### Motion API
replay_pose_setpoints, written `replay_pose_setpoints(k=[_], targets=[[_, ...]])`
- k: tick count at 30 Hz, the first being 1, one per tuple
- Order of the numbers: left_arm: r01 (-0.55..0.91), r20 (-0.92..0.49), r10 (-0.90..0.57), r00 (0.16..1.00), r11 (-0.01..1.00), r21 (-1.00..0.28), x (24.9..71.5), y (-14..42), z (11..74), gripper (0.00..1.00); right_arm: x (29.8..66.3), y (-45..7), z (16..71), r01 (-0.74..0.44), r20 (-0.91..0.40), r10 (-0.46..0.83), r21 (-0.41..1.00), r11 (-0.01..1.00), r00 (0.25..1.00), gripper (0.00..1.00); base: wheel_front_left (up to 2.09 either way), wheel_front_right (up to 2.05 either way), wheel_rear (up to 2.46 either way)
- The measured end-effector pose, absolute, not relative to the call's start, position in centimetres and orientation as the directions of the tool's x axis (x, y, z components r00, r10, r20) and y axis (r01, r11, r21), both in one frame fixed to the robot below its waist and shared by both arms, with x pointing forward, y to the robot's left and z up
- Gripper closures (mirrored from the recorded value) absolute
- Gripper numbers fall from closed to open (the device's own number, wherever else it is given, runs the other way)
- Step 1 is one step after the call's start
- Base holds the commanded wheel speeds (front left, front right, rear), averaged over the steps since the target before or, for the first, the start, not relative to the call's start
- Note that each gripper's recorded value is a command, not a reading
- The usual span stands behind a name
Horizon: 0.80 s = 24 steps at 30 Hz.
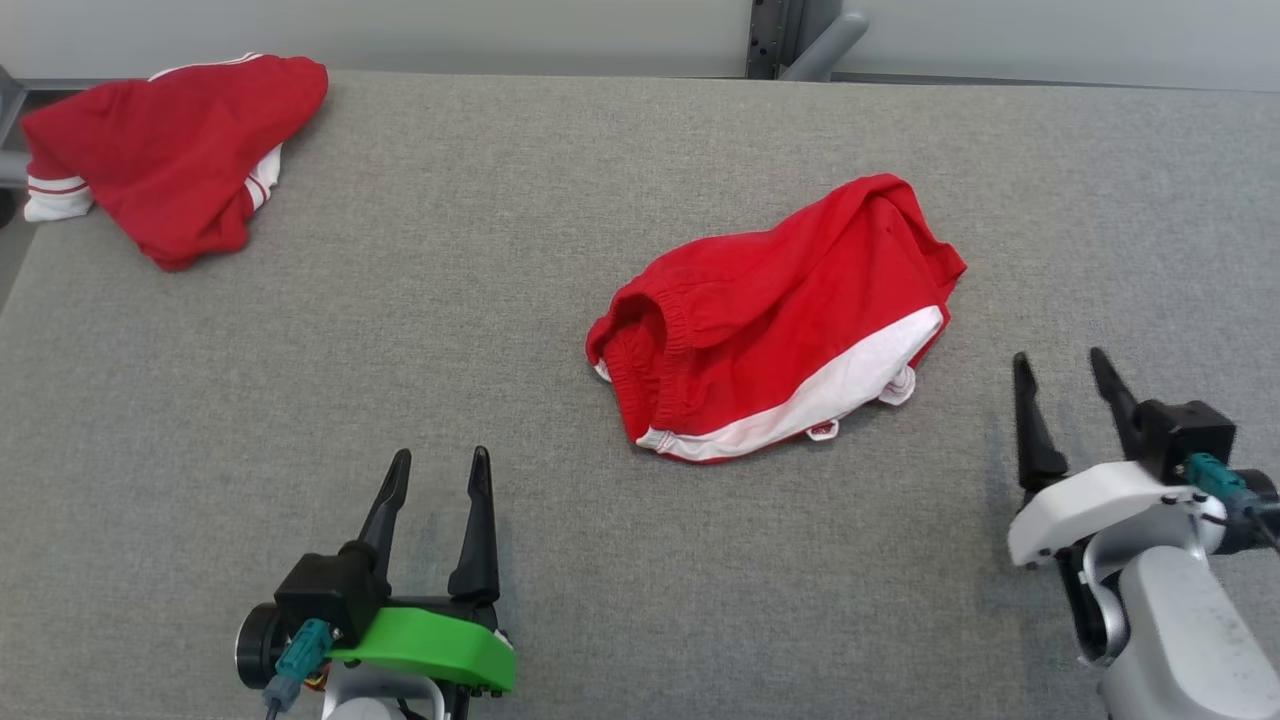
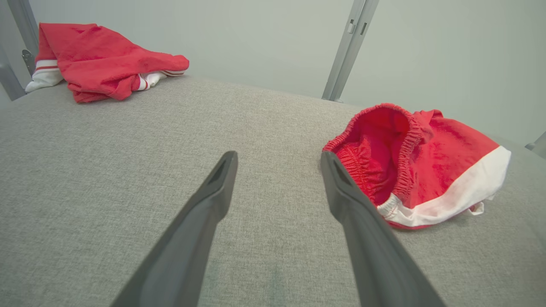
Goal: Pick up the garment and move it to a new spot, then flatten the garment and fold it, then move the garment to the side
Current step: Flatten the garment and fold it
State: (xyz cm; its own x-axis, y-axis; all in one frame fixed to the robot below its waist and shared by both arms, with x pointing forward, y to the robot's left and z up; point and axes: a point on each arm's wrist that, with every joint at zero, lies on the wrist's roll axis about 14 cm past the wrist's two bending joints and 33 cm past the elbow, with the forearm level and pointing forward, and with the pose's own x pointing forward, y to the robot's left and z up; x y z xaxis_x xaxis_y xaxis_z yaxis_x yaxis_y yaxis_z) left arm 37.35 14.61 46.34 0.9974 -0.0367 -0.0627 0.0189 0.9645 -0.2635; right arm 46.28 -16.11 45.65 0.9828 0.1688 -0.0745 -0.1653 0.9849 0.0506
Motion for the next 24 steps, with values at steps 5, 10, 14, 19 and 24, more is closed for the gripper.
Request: replay_pose_setpoints(k=[5,10,14,19,24], targets=[[-0.005,-0.069,-0.014,0.997,0.966,-0.258,37.0,15.4,46.2,0.00,45.0,-11.2,42.7,-0.266,-0.158,0.279,0.099,0.959,0.947,0.00,0.00,0.00,0.00],[-0.047,-0.077,0.029,0.997,0.967,-0.250,36.5,16.8,46.0,0.00,45.4,-8.5,41.0,-0.337,-0.212,0.351,0.100,0.936,0.912,0.00,0.00,0.00,0.00],[-0.083,-0.083,0.065,0.994,0.966,-0.244,35.9,17.9,46.0,0.00,46.4,-7.3,40.5,-0.364,-0.233,0.374,0.088,0.927,0.898,0.34,0.00,0.00,0.00],[-0.118,-0.089,0.099,0.991,0.964,-0.238,35.4,19.0,45.9,0.00,47.1,-6.9,39.6,-0.390,-0.265,0.389,0.053,0.919,0.882,1.00,0.00,0.00,0.00],[-0.128,-0.089,0.110,0.990,0.963,-0.238,35.4,19.2,45.8,0.00,47.9,-9.3,40.5,-0.334,-0.240,0.329,0.021,0.942,0.913,1.00,0.00,0.00,0.00]])
